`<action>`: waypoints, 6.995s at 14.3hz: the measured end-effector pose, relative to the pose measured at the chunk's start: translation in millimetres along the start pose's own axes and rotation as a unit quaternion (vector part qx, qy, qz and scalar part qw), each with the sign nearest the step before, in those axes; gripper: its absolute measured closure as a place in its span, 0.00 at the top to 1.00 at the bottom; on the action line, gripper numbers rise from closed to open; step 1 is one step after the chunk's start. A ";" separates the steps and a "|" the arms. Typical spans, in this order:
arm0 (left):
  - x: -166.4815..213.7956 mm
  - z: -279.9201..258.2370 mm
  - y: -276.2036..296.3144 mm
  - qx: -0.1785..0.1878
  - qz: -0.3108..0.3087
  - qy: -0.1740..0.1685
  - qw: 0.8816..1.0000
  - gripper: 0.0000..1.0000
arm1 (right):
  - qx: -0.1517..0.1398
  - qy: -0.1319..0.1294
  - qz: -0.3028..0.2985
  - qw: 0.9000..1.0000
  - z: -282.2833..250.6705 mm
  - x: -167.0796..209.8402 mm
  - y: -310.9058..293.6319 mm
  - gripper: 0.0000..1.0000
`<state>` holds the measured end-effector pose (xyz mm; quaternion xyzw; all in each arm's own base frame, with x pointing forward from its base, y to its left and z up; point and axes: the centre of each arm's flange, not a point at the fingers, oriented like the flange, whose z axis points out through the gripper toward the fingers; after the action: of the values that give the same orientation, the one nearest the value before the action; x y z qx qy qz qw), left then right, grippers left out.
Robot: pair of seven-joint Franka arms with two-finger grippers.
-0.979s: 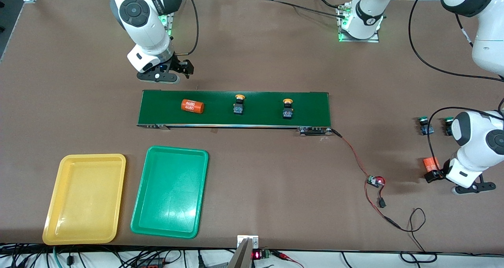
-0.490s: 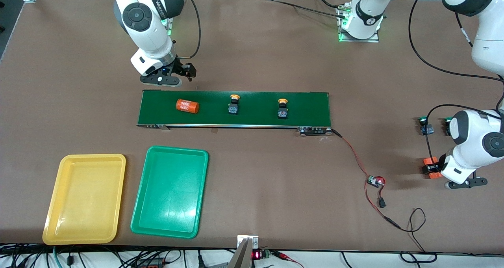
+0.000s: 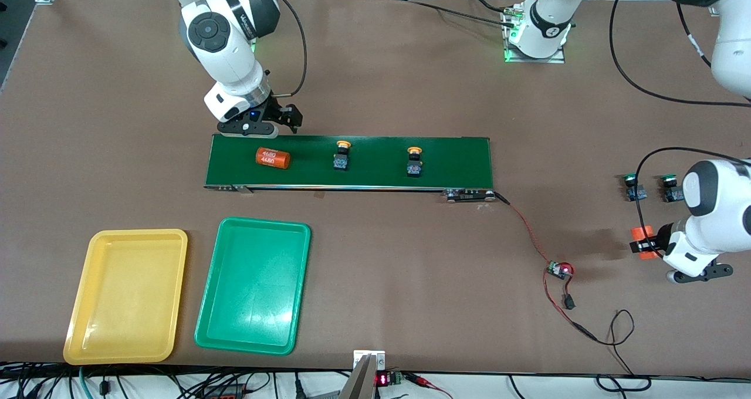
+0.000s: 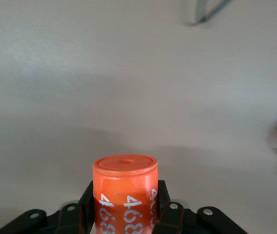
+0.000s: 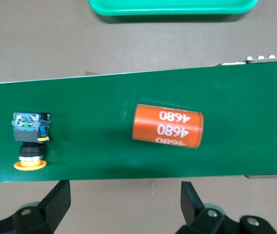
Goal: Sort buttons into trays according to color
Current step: 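Carry the cylinder to the belt while the right gripper grasps a button, then release the cylinder on the belt while the right gripper lifts the button, then lower the button into the yellow tray and open the right gripper, then return the right gripper to the belt while the left gripper carries a button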
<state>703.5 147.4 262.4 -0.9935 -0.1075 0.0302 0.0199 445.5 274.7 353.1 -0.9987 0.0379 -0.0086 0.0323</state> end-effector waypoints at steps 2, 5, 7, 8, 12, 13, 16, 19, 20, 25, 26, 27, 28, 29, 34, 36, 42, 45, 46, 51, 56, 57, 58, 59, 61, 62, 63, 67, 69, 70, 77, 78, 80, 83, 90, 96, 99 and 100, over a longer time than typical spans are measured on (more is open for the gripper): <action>-11.6 -37.3 36.9 -0.006 -0.031 -0.020 0.999 0.51 | 0.003 -0.002 -0.001 1.000 1.2 3.4 -3.5 1.00; -44.2 -63.0 125.3 0.013 -0.131 -0.068 0.989 0.51 | 0.005 -0.008 -0.003 1.000 7.8 8.5 -6.8 1.00; -70.8 -61.1 177.2 0.029 -0.175 -0.082 0.981 0.51 | 0.002 -0.009 -0.010 1.000 14.0 15.6 -10.3 1.00; -85.0 -57.6 195.3 0.036 -0.192 -0.089 0.977 0.51 | 0.003 -0.013 -0.011 1.000 18.2 19.0 -12.0 1.00; -141.3 -53.9 248.2 0.029 -0.254 -0.111 0.960 0.51 | 0.007 -0.027 -0.016 0.999 37.7 23.2 -21.3 1.00; -156.5 -52.7 261.4 0.030 -0.272 -0.110 0.955 0.51 | 0.010 -0.026 -0.017 0.999 40.9 24.1 -24.0 1.00; -197.4 -44.3 300.9 0.040 -0.342 -0.101 0.933 0.51 | 0.006 -0.024 -0.024 0.999 55.0 27.1 -24.1 1.00; -222.5 -33.9 329.3 0.051 -0.388 -0.095 0.915 0.51 | 0.001 -0.027 -0.025 0.999 66.5 30.2 -22.0 1.00; -227.1 -32.7 335.8 0.051 -0.400 -0.093 0.910 0.51 | 0.001 -0.027 -0.025 0.999 68.6 31.5 -23.3 1.00; -244.9 -21.8 365.7 0.033 -0.464 -0.084 0.881 0.51 | -0.001 -0.027 -0.023 0.999 74.6 34.6 -30.3 1.00; -247.9 -18.0 371.0 0.029 -0.473 -0.084 0.876 0.51 | -0.001 -0.028 -0.022 0.999 75.8 34.9 -29.8 1.00; -250.2 -13.7 375.6 0.026 -0.480 -0.085 0.873 0.51 | -0.002 -0.029 -0.021 0.999 77.1 35.3 -28.8 1.00; -251.4 -9.3 378.6 0.024 -0.485 -0.087 0.870 0.51 | -0.003 -0.030 -0.021 0.999 78.4 35.8 -27.9 1.00; -252.2 -5.1 380.2 0.024 -0.489 -0.090 0.867 0.51 | -0.003 -0.031 -0.020 0.999 80.0 36.1 -27.2 1.00; -254.6 6.9 382.3 0.027 -0.501 -0.097 0.860 0.51 | -0.007 -0.034 -0.021 0.999 98.7 34.6 -28.4 1.00; -256.4 9.4 382.2 0.029 -0.502 -0.098 0.859 0.62 | -0.007 -0.036 -0.023 0.999 108.9 33.1 -29.8 1.00; -256.2 7.2 382.6 0.027 -0.503 -0.096 0.859 1.00 | -0.016 -0.033 -0.027 0.999 117.6 37.8 -23.7 0.70; -250.0 -9.7 376.8 0.020 -0.479 -0.084 0.873 1.00 | -0.018 -0.030 -0.020 0.999 111.2 48.0 -20.0 0.41; -246.4 -14.9 369.7 0.026 -0.465 -0.080 0.881 1.00 | -0.023 -0.033 -0.017 0.999 103.8 55.2 -19.9 0.41; -204.5 -35.5 305.9 0.040 -0.389 -0.061 0.918 1.00 | -0.040 -0.018 0.001 0.999 21.2 131.9 3.3 0.41; -160.7 -36.4 225.4 0.046 -0.315 -0.061 0.946 1.00 | -0.043 -0.007 -0.022 0.999 -0.4 192.2 105.7 0.41; -152.0 -34.6 205.0 0.049 -0.298 -0.060 0.951 1.00 | -0.043 -0.009 -0.029 0.999 1.4 202.2 132.4 0.41; -145.1 -32.9 186.2 0.053 -0.282 -0.059 0.956 1.00 | -0.043 -0.011 -0.035 0.998 3.5 211.4 156.2 0.41; -139.5 -31.5 169.2 0.056 -0.267 -0.058 0.960 1.00 | -0.042 -0.014 -0.041 0.998 7.7 219.8 178.5 0.41; -129.9 -28.6 136.1 0.068 -0.229 -0.054 0.970 1.00 | -0.040 -0.021 -0.062 0.997 21.5 233.8 217.6 0.41; -125.1 -27.5 117.4 0.074 -0.207 -0.052 0.974 1.00 | -0.040 -0.023 -0.072 0.996 29.1 240.8 235.5 0.41; -119.9 -26.7 96.7 0.076 -0.186 -0.050 0.978 1.00 | -0.041 -0.021 -0.080 0.996 36.4 248.4 254.4 0.41; -100.7 -24.4 6.8 0.063 -0.089 -0.027 0.994 1.00 | -0.066 0.021 -0.122 0.990 69.8 283.0 334.5 0.41; -99.7 -14.7 -35.5 0.059 -0.039 -0.014 0.997 1.00 | -0.074 0.032 -0.124 0.989 86.2 292.3 354.1 0.41; -102.1 -4.7 -54.5 0.057 -0.019 -0.006 0.998 1.00 | -0.074 0.036 -0.124 0.989 89.9 296.3 355.8 0.41; -121.1 76.4 -114.8 0.032 0.037 0.004 0.999 0.89 | -0.086 0.087 -0.139 0.983 127.1 312.7 366.3 0.41; -121.7 83.0 -114.6 0.029 0.037 0.003 0.999 0.89 | -0.086 0.090 -0.140 0.982 132.2 312.8 367.6 0.41; -121.0 84.8 -109.2 0.020 0.033 0.003 0.999 0.83 | -0.086 0.092 -0.141 0.982 140.5 312.7 368.4 0.41; -120.1 84.4 -103.3 0.012 0.032 0.004 0.999 0.83 | -0.086 0.093 -0.141 0.982 142.2 313.0 368.3 0.49; -125.6 90.3 -102.1 -0.002 0.024 -0.007 1.000 0.85 | -0.083 0.077 -0.135 0.984 99.2 315.2 348.8 1.00; -129.9 93.9 -102.3 -0.014 0.010 -0.023 1.000 0.85 | -0.074 0.000 -0.074 0.995 5.9 273.4 300.1 1.00; -131.8 96.3 -102.8 -0.015 0.009 -0.026 1.000 0.74 | -0.045 -0.013 -0.026 0.999 -25.3 240.3 258.9 1.00; -131.9 96.3 -103.0 -0.015 0.009 -0.026 1.000 0.61 | -0.033 -0.016 -0.018 0.999 -33.7 228.1 245.0 1.00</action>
<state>546.8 222.8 178.4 -0.9935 -0.0995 0.0548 0.0022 653.9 11.4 374.1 -0.9998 0.0193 0.0080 -0.0003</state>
